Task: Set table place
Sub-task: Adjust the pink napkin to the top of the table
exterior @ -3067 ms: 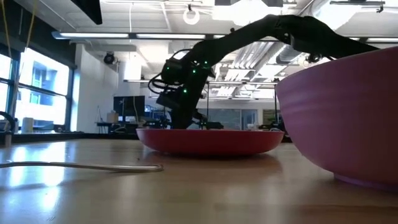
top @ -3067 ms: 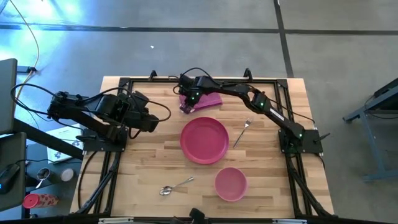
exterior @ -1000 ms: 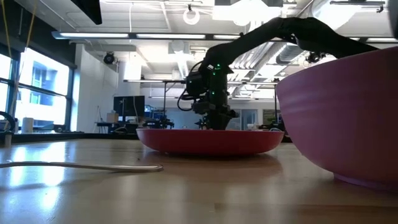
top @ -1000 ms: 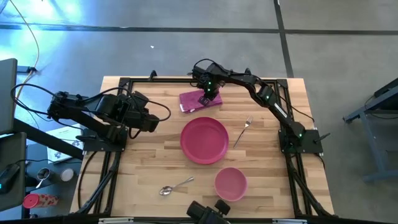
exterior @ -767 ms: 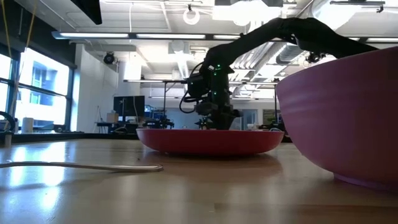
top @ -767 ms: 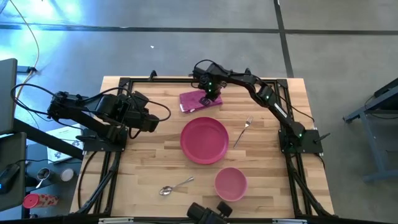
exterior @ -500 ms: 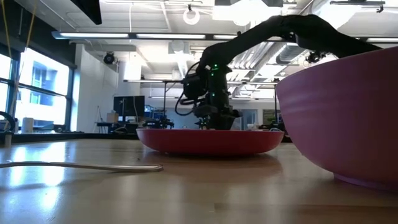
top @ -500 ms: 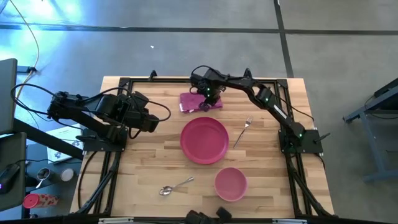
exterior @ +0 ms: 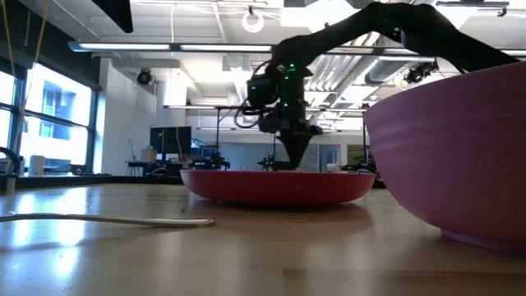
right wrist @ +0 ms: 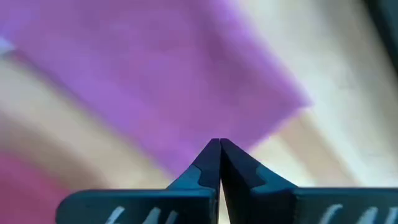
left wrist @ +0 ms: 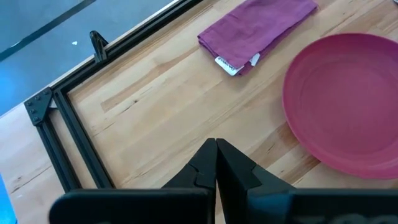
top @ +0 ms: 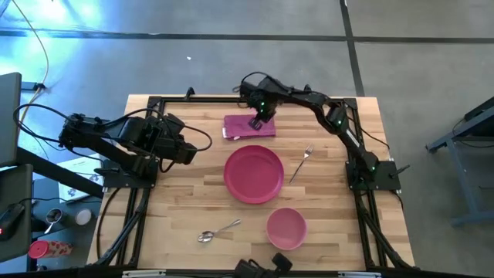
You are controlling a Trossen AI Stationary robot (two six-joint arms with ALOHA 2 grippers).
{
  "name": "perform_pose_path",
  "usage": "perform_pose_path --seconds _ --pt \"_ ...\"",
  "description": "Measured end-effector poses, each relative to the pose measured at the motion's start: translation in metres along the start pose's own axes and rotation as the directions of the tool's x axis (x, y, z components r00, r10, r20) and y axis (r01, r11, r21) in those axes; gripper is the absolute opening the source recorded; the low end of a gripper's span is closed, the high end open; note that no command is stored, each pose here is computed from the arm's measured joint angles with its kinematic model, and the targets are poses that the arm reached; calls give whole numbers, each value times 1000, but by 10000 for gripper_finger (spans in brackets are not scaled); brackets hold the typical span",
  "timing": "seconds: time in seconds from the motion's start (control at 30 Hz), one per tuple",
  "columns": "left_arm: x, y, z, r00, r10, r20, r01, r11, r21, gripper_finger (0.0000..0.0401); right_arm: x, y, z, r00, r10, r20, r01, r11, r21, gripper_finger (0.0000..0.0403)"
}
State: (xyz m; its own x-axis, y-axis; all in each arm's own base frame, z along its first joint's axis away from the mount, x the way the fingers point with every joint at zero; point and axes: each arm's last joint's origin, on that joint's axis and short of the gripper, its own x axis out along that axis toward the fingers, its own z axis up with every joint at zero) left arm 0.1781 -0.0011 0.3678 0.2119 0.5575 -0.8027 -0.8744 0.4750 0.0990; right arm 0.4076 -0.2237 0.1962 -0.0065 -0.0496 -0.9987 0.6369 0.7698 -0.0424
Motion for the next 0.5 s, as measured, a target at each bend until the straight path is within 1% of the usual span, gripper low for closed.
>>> perform_pose_path --seconds 0.07,0.17,0.23,0.33,0.4,0.5 --pt "0 0 0 1000 0 0 0 1000 0 0 4 -8 0 1000 -7 -13 8 1000 28 0" --pt "0 0 0 1000 0 0 0 1000 -1 0 19 -9 -2 999 -9 -35 10 999 34 0" --pt "0 0 0 1000 0 0 0 1000 0 0 30 -7 -7 997 -8 -71 10 1000 30 0" --pt "0 0 0 1000 0 0 0 1000 0 0 50 1 -17 991 8 -134 -6 1000 15 0" --pt "0 0 0 1000 -1 -2 1 1000 0 0 56 7 -25 986 16 -165 -16 1000 2 0" --pt "0 0 0 1000 -2 -4 2 1000 0 0 63 20 -35 980 -2 -201 -5 999 -35 0"
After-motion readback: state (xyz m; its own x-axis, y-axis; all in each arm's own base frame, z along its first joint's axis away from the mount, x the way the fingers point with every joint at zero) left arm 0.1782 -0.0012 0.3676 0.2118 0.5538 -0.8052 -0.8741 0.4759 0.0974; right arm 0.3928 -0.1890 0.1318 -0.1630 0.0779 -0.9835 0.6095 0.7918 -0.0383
